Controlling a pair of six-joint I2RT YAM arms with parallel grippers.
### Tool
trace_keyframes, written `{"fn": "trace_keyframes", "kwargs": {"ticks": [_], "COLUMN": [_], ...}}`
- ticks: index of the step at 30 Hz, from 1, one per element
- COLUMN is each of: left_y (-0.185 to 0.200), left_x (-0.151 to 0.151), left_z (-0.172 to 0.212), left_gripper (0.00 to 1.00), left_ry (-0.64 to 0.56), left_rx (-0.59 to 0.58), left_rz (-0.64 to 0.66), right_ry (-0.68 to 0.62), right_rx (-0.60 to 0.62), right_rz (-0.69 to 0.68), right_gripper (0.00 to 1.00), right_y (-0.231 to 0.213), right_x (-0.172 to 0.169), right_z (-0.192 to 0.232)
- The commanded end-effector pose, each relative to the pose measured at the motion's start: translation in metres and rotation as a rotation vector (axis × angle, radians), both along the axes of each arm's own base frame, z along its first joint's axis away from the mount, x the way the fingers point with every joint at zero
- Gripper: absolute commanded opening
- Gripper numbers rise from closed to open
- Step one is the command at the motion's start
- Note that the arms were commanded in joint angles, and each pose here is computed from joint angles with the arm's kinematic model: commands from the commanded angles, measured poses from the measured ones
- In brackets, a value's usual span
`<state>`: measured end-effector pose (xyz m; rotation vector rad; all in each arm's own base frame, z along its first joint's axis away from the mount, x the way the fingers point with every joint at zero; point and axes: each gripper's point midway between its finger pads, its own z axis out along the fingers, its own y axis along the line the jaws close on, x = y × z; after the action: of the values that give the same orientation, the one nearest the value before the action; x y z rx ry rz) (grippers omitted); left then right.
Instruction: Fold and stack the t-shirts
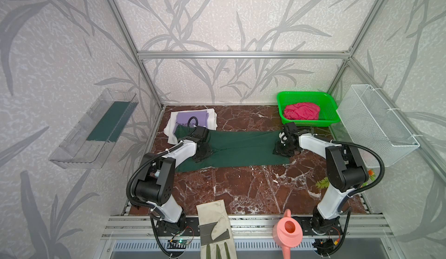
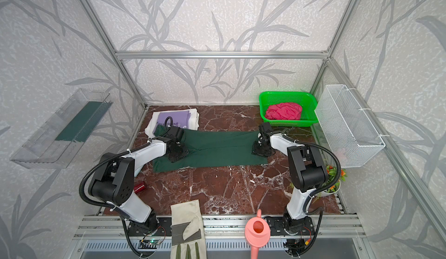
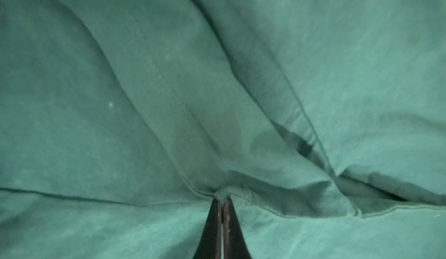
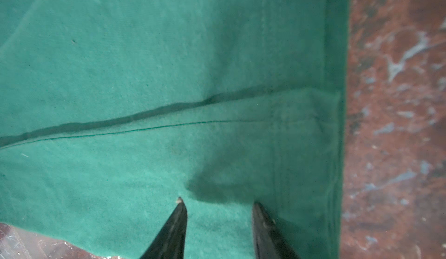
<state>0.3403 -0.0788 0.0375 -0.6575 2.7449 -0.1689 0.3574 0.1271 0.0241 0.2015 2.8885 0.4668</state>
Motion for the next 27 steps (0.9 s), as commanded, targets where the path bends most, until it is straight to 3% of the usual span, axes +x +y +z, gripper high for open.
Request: {"fn": "trace_keyframes", "kwargs": {"ticks": [1,8,17,27], "left_y": [0.004,0.020,0.015,0.004], "left_x": [0.003,0.013,0.069,0.116], "left_z": [0.007,0.033,0.054,0.070], "left_gripper": [0.00,0.00,0.00,0.00], "left_ry": [-0.003,0.003,0.042,0.047], "left_rx": [0.031,0.180,0.305,0.417], "left_rz": [-0.011,-0.111,-0.302,-0.405], "right_ry": [0.054,0.055,0.069,0.088], "right_rx": [-0.006,-0.006,0.000,0.011], "right_rz": [0.020,0.023,0.027,0.022], "right_gripper": [0.45,0.45,0.45,0.45], "right_y": [0.000,0.000,0.001,0.002], "right_x": [-0.015,-0.015,-0.017,-0.022], "right_z": [-0.008,-0.007,-0.011,-0.018]}}
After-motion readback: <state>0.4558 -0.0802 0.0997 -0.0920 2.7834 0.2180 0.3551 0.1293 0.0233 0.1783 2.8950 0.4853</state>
